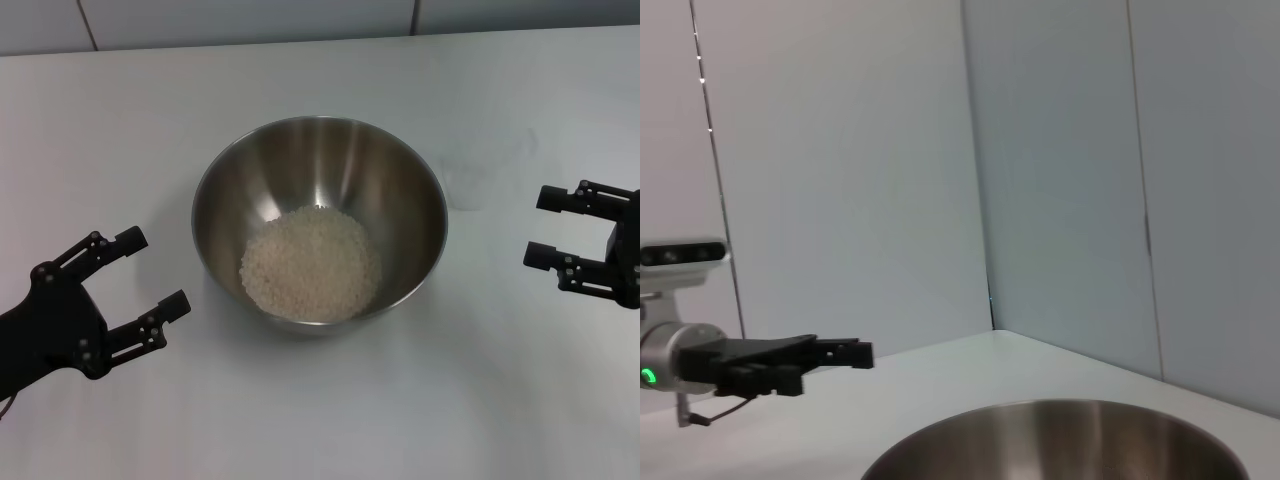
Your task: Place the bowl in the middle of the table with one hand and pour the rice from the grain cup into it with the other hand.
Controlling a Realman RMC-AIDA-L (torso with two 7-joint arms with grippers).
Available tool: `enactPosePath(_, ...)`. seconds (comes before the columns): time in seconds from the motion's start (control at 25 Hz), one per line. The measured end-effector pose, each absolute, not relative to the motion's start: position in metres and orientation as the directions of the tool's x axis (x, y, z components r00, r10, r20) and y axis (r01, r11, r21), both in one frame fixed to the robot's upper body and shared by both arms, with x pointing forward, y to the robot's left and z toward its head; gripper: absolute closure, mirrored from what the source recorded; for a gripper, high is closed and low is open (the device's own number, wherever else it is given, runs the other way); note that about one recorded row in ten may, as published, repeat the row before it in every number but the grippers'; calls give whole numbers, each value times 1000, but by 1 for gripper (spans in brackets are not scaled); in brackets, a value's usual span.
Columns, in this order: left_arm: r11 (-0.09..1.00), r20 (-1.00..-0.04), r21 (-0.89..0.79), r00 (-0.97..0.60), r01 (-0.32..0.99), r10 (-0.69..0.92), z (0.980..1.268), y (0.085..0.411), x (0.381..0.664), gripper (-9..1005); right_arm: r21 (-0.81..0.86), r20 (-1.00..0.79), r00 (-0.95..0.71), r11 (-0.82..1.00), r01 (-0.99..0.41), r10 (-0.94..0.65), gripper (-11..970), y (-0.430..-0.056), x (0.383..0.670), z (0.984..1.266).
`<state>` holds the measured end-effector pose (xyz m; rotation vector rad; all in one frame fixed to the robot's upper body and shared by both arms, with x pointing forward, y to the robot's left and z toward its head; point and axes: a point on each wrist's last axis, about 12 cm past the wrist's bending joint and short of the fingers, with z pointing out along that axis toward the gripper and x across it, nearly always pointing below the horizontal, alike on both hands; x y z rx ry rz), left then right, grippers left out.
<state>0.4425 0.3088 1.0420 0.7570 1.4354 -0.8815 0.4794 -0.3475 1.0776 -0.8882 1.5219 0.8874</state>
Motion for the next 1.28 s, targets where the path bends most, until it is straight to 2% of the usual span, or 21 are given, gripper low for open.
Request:
enactPosePath(0.44,455,-995,-91,-96,886,-11,1049,311,458,135,75,-988,-125,419,-905,-94,267,-343,473,1071)
enactPosePath(0.92,454,-995,-96,-102,886,-10,1050,313,460,135,70,-987,-125,420,-905,-104,269,-339,473,1067)
enactPosePath(1.28,425,-989,-106,-140,899,48,1048,313,461,135,67,-983,-130,399,-914,-133,268,-335,476,1065)
